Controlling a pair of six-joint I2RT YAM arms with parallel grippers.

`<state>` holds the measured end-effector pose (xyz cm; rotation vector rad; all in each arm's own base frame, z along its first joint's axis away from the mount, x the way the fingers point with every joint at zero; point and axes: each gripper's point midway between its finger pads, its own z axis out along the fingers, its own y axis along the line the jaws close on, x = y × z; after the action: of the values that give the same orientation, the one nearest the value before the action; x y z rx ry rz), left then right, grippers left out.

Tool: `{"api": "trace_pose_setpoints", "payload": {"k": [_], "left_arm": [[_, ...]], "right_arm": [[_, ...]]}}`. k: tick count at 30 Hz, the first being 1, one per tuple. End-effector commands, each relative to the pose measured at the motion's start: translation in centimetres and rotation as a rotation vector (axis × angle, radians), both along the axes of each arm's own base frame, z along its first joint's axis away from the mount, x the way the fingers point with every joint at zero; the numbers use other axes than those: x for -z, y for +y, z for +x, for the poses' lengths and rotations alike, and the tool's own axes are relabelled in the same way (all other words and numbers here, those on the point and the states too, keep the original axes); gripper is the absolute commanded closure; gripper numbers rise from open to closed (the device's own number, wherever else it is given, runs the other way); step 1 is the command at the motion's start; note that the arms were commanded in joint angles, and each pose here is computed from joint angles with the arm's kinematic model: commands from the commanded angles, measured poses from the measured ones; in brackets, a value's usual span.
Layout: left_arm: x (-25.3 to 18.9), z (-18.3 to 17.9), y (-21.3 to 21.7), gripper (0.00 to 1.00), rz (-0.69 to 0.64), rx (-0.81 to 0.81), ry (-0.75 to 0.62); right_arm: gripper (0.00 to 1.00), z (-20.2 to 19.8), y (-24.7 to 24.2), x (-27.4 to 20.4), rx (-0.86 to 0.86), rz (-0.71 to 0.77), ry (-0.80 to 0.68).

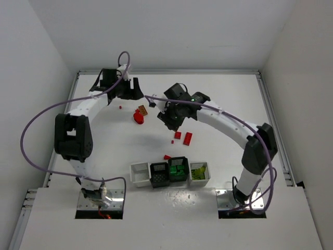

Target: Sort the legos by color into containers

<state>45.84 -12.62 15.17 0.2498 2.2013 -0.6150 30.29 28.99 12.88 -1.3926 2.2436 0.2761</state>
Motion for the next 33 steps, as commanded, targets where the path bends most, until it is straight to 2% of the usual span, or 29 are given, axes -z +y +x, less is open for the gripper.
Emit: {"api": "trace_pose_setpoints", "payload": {"k": [1, 3, 6, 10, 14, 16, 24, 33], "left_arm": [[0.5, 2.4, -0.9, 0.20, 0.064, -0.027, 0.010], [0.4, 4.1, -1.1, 0.20, 0.120, -0.072, -0.012], [2.6, 4.6, -1.7, 0.20, 0.215, -0.115, 0.034], [4.4, 4.5, -2.4, 0.24, 0.282, -0.150, 0.080], [6.5, 3.2, -3.4, 0.24, 0.339, -0.160, 0.134], [7.9, 2.9, -2.7, 0.24, 0.375, -0.192, 0.174], [10.0, 3.0, -2.2, 0.22, 0.404, -0.259, 0.206], [12.4, 3.4, -3.1, 0.21, 0.398, -0.208, 0.239]], "right_arm": [[1.00, -1.6, 0.8, -4.3, -0.126, 0.107, -0.046], [1.00, -3.2, 1.4, -5.8, -0.216, 0.168, -0.063], [1.00, -4.9, 2.4, -7.2, -0.286, 0.248, -0.045], [1.00, -6.4, 3.0, -7.9, -0.365, 0.286, -0.020], [1.00, -8.2, 3.7, -8.0, -0.465, 0.302, -0.015], [1.00, -8.8, 4.0, -7.8, -0.489, 0.303, -0.005], [1.00, -9.9, 5.2, -6.9, -0.555, 0.281, 0.008], [1.00, -10.6, 5.2, -5.8, -0.565, 0.261, 0.024]]}}
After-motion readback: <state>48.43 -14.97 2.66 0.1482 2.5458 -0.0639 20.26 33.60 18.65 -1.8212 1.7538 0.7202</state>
